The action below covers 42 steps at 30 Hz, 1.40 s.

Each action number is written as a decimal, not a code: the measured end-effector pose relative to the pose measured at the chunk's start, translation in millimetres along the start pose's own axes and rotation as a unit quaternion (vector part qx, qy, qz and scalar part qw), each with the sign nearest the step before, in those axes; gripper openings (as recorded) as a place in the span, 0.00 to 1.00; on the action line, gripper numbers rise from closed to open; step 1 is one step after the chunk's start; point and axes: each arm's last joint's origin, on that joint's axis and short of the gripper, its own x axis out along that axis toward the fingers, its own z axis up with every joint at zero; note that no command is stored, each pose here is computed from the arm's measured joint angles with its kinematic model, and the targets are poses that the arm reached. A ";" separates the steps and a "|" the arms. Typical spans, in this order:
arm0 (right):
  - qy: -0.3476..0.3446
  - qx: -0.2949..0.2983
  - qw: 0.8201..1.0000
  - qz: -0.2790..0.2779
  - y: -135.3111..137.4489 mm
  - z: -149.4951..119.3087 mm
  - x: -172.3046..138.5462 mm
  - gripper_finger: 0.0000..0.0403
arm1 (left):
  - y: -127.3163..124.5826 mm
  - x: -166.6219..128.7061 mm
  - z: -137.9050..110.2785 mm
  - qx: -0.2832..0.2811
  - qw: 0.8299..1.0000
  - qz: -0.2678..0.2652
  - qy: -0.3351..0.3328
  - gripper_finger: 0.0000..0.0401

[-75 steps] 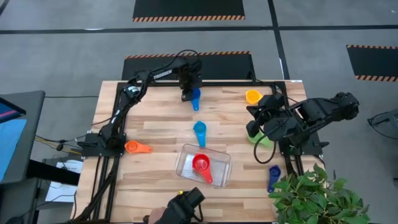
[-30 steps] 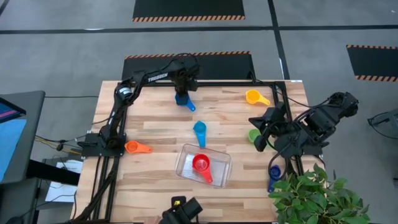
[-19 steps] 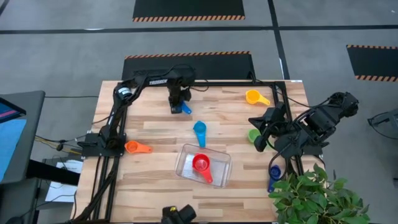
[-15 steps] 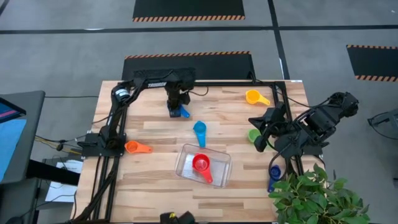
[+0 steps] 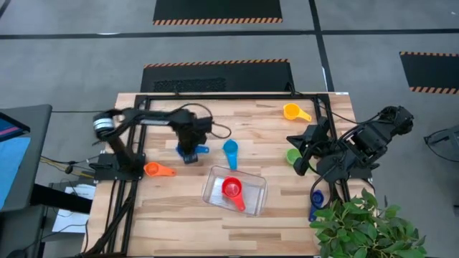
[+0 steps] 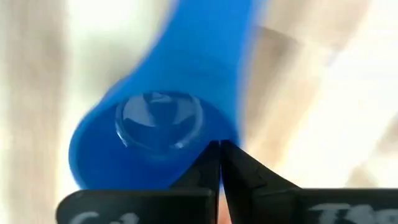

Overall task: Nest measuring cups in basket
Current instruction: Stack the top light blue measuring cup on top of the red measuring cup into the transparent bin

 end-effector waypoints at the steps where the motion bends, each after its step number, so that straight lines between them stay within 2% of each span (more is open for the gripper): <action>1: 0.000 0.000 1.000 0.000 0.0 0.0 0.0 0.08 | -10.8 -6.6 -6.4 -0.005 1.000 -0.002 -0.013 0.00; 3: 0.000 -0.006 1.000 0.000 -0.1 0.0 0.0 0.08 | -33.5 -24.1 -18.8 0.000 0.999 0.004 -0.048 0.00; 6: 0.000 -0.007 1.000 0.000 -0.1 0.1 0.1 0.08 | -58.9 -60.6 -40.8 0.024 0.989 0.053 -0.138 0.00; 10: -0.001 -0.005 1.000 -0.004 -0.9 0.9 1.3 0.08 | -58.8 -87.4 -71.6 0.019 0.956 0.179 -0.231 0.00; 13: -0.001 -0.003 1.000 -0.006 -1.3 1.5 2.2 0.08 | -50.3 -94.3 -85.3 -0.025 0.939 0.214 -0.269 0.00; 15: -0.001 -0.001 1.000 -0.009 -2.1 2.0 3.4 0.08 | -43.2 -92.5 -89.7 -0.046 0.938 0.211 -0.269 0.00; 21: -0.001 0.004 1.000 -0.018 -4.2 3.7 6.5 0.08 | -15.4 -66.1 -92.6 -0.100 0.959 0.158 -0.214 0.03; 28: 0.001 0.001 1.000 -0.021 -4.9 3.0 6.4 0.08 | 8.2 -32.5 -91.1 -0.139 0.966 0.085 -0.203 0.21; 35: 0.017 0.029 0.996 -0.084 -21.1 -5.3 6.0 0.08 | 10.7 -24.9 -89.6 -0.141 0.964 0.083 -0.207 0.36; 37: 0.024 0.036 0.994 -0.100 -25.8 -8.0 4.9 0.08 | 11.4 -22.7 -86.0 -0.142 0.965 0.084 -0.206 0.38; 42: 0.022 0.038 0.994 -0.095 -25.2 -7.8 4.3 0.07 | 15.8 -5.8 -73.6 -0.147 0.972 0.089 -0.160 0.39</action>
